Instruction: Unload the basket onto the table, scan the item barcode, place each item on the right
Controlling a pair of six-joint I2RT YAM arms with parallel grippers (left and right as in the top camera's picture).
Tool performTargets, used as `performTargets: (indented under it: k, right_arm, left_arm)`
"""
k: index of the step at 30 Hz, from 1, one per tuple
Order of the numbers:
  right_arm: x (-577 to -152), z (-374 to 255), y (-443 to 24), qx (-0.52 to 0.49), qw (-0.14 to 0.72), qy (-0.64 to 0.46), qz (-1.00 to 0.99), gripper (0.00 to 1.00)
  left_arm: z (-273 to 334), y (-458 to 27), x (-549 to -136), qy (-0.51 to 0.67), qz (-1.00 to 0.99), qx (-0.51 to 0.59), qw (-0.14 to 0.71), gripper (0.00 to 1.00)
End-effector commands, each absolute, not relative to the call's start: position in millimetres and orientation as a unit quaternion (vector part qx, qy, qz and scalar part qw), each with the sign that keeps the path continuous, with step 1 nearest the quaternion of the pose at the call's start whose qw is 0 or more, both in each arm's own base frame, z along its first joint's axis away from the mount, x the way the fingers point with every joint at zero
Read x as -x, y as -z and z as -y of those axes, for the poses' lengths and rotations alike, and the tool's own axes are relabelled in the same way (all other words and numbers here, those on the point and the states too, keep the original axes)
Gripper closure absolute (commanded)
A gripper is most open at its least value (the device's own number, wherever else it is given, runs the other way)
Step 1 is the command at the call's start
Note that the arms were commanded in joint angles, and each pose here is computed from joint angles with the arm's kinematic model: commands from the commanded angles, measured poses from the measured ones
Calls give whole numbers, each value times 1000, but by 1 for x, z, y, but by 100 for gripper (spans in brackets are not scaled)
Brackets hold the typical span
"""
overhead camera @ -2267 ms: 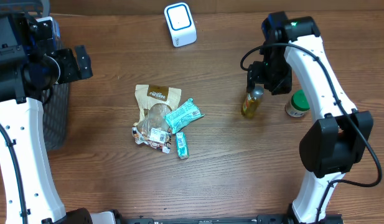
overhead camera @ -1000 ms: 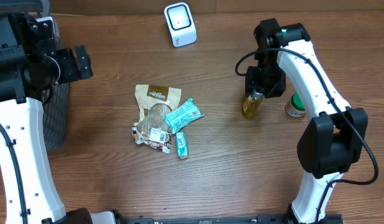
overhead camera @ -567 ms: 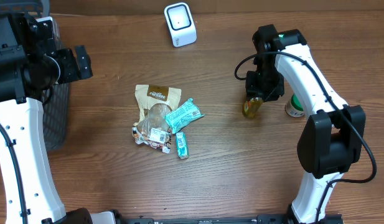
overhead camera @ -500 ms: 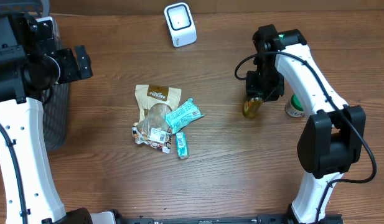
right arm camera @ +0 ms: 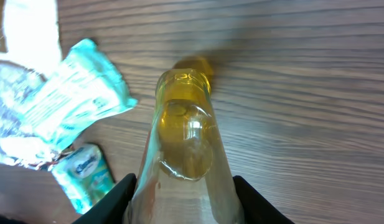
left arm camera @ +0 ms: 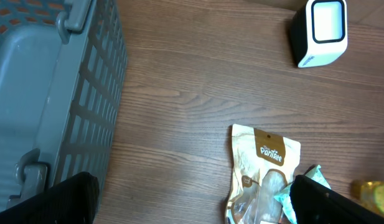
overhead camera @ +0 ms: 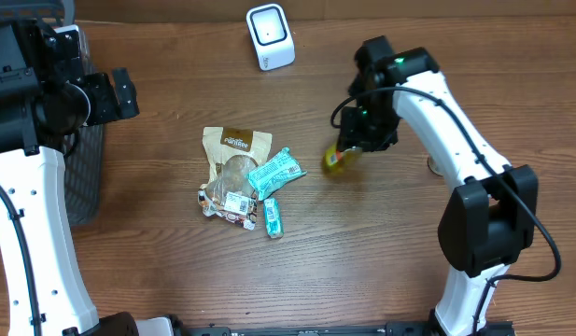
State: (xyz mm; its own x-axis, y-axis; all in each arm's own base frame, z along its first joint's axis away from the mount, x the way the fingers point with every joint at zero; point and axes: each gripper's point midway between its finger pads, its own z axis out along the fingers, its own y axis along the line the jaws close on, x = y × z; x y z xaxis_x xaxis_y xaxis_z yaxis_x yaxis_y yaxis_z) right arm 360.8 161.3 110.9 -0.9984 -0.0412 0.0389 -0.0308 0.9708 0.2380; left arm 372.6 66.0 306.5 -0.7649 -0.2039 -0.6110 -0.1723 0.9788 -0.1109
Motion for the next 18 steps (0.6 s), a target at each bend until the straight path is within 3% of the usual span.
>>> performTargets:
  k: [1,18]
  right_arm:
    - [-359,-176,-133,-37,-7,139,990,58]
    - [-350,-185,-128,-31,-51,-1,998,58]
  left_arm:
    - [-66,-310,-374,24,-937,102,333,0]
    - [-66,-310,-374,24,-937,102,333,1]
